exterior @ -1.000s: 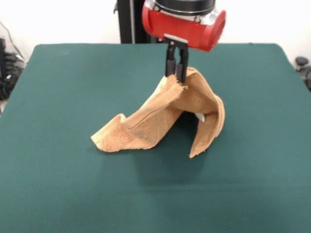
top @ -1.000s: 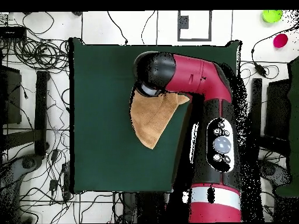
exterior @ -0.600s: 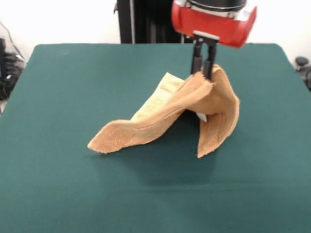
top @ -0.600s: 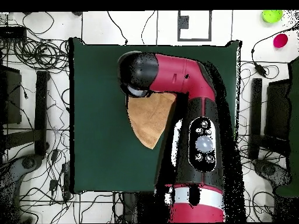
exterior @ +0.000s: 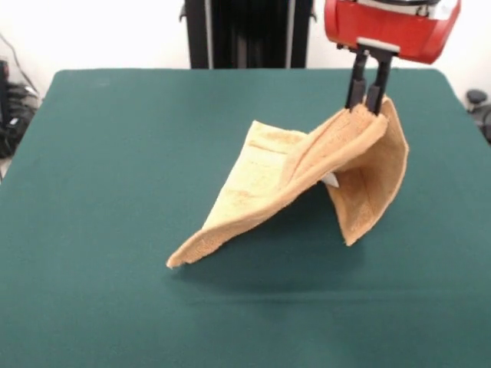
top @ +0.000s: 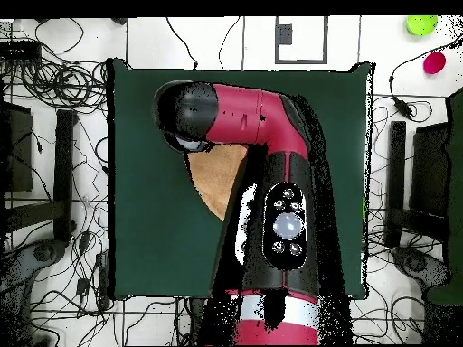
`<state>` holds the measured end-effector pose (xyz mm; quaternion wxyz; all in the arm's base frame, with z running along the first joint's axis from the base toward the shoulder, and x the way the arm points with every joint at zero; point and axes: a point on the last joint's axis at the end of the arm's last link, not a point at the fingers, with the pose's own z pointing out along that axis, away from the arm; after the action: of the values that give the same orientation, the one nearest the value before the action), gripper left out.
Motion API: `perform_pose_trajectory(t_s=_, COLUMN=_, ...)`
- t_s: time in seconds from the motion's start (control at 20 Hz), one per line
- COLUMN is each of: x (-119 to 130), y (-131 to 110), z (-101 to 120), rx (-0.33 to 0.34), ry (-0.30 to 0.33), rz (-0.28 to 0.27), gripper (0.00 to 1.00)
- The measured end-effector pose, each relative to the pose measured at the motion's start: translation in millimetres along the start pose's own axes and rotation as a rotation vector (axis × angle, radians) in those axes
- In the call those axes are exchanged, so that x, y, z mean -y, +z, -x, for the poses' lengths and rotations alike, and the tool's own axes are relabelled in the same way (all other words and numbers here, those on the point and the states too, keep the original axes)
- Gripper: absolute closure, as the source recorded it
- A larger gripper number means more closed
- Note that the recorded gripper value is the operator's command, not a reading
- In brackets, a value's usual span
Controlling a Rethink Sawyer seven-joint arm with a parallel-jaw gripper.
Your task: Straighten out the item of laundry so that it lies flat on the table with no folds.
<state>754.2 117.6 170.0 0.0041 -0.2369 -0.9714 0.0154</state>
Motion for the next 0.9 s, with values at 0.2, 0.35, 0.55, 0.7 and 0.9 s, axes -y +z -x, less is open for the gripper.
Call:
perform_pose_trajectory(t_s=0.2, x=3, y=0, z=3, rx=-0.005, ry=0.014, rz=0.007, gripper=1.00)
perform_pose_trajectory(t_s=0.35, x=13, y=0, z=11, rx=-0.009, ry=0.034, rz=0.012, gripper=1.00)
perform_pose_trajectory(t_s=0.55, x=37, y=-1, z=28, rx=-0.013, ry=0.081, rz=0.021, gripper=1.00)
perform_pose_trajectory(t_s=0.7, x=50, y=-8, z=34, rx=-0.019, ry=0.105, rz=0.027, gripper=1.00)
perform_pose_trajectory(t_s=0.9, x=59, y=-26, z=34, rx=-0.041, ry=0.122, rz=0.029, gripper=1.00)
